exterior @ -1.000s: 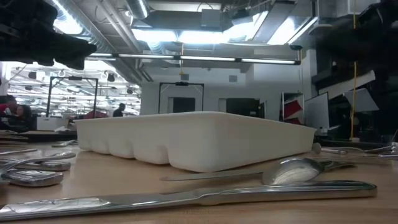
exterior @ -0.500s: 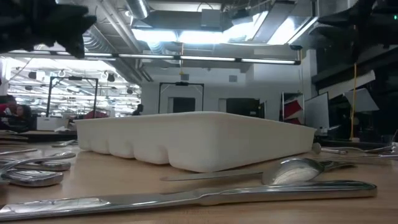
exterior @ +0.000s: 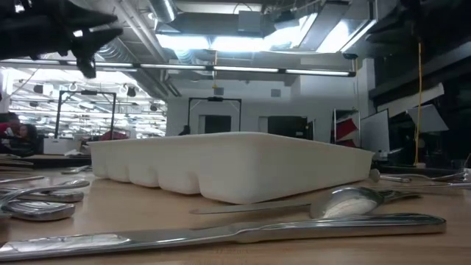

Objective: Sort silverware
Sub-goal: Put the silver fork into the white cutlery tray

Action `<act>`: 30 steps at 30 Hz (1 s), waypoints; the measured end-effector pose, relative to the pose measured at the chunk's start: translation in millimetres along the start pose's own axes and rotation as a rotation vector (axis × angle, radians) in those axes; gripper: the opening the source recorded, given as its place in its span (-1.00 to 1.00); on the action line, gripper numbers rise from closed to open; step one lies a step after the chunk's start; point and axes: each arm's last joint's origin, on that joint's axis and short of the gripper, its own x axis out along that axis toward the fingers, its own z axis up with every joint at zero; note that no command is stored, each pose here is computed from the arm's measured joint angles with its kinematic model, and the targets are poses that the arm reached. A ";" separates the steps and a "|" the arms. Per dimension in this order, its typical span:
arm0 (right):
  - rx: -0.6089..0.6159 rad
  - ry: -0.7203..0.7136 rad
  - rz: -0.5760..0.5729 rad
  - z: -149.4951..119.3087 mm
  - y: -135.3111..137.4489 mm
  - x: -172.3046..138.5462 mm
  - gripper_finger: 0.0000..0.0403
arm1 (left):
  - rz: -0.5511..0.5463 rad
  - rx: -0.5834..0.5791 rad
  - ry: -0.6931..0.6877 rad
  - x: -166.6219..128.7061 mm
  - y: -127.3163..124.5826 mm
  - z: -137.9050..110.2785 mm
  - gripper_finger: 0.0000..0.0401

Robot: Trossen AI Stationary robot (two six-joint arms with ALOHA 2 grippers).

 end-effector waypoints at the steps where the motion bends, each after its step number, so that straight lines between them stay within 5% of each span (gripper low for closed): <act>1: 0.006 0.028 -0.018 2.5 3.6 1.9 -0.41 | 0.041 -0.019 -0.011 0.0 1.2 0.1 -0.50; 14: 0.278 0.588 -0.408 -3.3 12.9 46.3 -0.41 | 0.133 -0.029 -0.045 -0.3 3.9 1.2 -0.50; 30: 0.270 1.051 -0.676 -71.2 -38.4 152.5 -0.41 | 0.132 -0.092 -0.048 -0.3 3.9 1.1 -0.50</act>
